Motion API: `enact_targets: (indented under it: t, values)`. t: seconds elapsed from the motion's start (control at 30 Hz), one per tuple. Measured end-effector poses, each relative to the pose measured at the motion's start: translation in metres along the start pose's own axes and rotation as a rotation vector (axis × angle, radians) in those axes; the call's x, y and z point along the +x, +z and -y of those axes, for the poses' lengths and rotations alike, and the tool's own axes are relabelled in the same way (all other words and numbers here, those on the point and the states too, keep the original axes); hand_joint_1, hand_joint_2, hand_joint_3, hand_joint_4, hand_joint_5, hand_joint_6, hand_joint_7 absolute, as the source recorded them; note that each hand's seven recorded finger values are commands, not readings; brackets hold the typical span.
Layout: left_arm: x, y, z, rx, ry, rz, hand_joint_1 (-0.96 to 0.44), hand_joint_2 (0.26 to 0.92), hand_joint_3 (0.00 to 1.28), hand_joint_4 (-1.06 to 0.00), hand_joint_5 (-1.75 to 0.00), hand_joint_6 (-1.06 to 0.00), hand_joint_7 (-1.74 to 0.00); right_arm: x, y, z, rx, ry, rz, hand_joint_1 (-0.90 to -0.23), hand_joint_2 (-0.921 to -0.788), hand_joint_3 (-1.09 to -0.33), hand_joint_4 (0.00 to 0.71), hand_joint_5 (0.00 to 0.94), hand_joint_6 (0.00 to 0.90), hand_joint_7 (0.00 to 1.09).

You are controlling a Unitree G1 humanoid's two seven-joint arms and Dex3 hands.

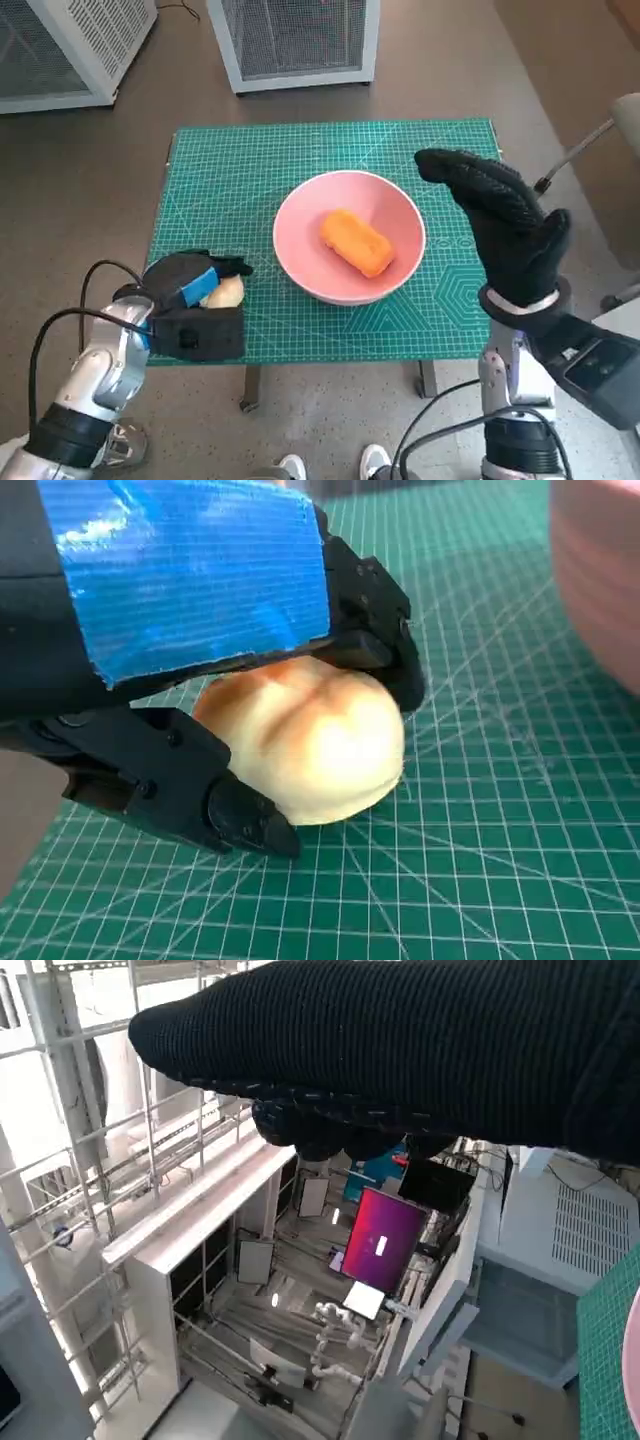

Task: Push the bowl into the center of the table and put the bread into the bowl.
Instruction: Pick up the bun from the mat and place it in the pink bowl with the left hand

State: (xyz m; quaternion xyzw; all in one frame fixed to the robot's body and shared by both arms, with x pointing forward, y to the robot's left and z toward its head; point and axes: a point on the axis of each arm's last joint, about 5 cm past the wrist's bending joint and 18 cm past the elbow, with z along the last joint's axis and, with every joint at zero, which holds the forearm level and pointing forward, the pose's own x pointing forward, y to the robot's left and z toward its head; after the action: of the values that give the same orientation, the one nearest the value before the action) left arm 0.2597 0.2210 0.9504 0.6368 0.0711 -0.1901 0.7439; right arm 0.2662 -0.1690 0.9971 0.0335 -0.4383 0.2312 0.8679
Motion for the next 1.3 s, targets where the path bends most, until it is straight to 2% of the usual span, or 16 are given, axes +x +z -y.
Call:
enact_targets:
  t: [0.27, 0.4, 0.77, 1.07, 1.3]
  values:
    - [-0.012, 0.001, -0.01, -0.034, 0.015, 0.017, 0.0, 0.886, 0.12, -0.71, -1.09, -0.63, -1.22, -0.0003, 0.0, 0.0, -0.001, -0.001, -0.001, -0.417, -0.921, -0.442, 0.366, 0.0, 0.024, 0.69]
    - [-0.019, 0.004, -0.021, -0.055, 0.049, 0.042, 0.0, 0.893, 0.11, -0.71, -1.09, -0.63, -1.22, -0.0006, 0.0, 0.0, 0.0, -0.002, -0.003, -0.419, -0.921, -0.441, 0.366, 0.0, 0.024, 0.69]
    - [-0.044, 0.018, -0.059, -0.115, 0.239, 0.176, 0.0, 0.91, 0.04, -0.77, -1.04, -0.65, -1.18, -0.0012, -0.001, 0.001, 0.002, 0.0, -0.008, -0.426, -0.921, -0.439, 0.367, 0.0, 0.025, 0.69]
    - [-0.05, 0.04, -0.08, -0.101, 0.39, 0.303, 0.0, 0.908, 0.03, -0.77, -1.06, -0.68, -1.13, -0.0017, -0.003, 0.001, 0.005, -0.002, -0.017, -0.405, -0.921, -0.444, 0.366, 0.0, 0.021, 0.69]
    - [-0.042, 0.063, -0.09, -0.025, 0.494, 0.443, 0.0, 0.909, 0.03, -0.76, -1.11, -0.69, -1.09, -0.0015, -0.004, 0.001, 0.005, -0.001, -0.018, -0.403, -0.921, -0.446, 0.366, 0.0, 0.017, 0.68]
